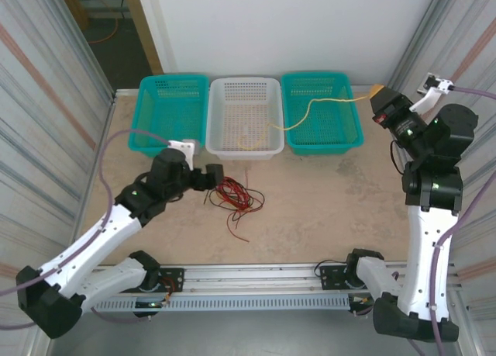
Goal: Untangle the cables
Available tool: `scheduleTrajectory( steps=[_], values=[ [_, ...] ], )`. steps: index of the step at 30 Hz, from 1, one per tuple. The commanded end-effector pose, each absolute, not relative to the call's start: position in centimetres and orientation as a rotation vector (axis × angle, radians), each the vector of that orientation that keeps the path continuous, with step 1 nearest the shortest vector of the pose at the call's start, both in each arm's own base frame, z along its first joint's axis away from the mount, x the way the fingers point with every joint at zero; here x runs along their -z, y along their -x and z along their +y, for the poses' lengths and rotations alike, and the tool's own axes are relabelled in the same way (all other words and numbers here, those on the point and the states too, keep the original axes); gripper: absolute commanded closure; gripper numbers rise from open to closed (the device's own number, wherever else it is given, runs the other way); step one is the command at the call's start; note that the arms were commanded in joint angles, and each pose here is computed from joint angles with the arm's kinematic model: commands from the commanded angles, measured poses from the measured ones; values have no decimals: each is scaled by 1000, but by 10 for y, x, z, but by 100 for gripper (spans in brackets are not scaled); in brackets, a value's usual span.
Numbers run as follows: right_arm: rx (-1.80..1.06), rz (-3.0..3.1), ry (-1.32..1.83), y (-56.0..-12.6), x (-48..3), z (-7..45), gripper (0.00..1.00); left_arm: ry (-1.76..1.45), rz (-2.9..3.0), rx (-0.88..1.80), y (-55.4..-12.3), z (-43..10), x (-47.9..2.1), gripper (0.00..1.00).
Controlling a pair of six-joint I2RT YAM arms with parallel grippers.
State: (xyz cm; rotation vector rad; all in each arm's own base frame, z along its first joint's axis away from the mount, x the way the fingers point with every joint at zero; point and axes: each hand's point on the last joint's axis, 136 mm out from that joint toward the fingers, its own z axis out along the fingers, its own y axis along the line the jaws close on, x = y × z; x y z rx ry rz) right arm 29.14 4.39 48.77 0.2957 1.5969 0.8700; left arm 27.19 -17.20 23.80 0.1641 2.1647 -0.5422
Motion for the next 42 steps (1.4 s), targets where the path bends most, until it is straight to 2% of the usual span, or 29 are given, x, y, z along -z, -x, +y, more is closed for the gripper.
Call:
scheduleTrajectory(
  steps=[1,5,8,12,21,26,30,33,35,37,38,42],
  values=[
    [-867,1606,-235,-298,-487,56,100,-345,2025,588,-266,-175,-295,20],
    [-909,1663,-173,-304,-475,86,100,-685,1819,801,-245,-223,-358,28],
    [-942,1722,-114,-311,-463,113,100,-848,1736,780,-239,-242,-375,29],
    [-1006,1768,-46,-315,-455,141,100,-897,1726,678,-252,-244,-376,30],
    [-1123,1818,106,-317,-449,197,100,-1041,1696,809,-236,-263,-357,26],
    [-1170,1809,154,-318,-454,212,100,-1049,1756,715,-246,-256,-332,32],
    [-1178,1804,161,-319,-456,215,100,-1043,1765,806,-245,-258,-321,36],
    [-1187,1794,161,-319,-459,215,100,-1043,1796,818,-248,-261,-311,47],
    [-1189,1787,162,-318,-461,215,100,-1035,1823,815,-251,-262,-305,58],
    [-1185,1788,159,-318,-461,215,100,-1023,1838,827,-253,-263,-304,75],
    [-1187,1791,158,-318,-460,215,100,-1018,1836,841,-252,-264,-304,79],
    [-1196,1781,162,-316,-462,215,100,-996,1814,902,-248,-268,-303,81]
  ],
)
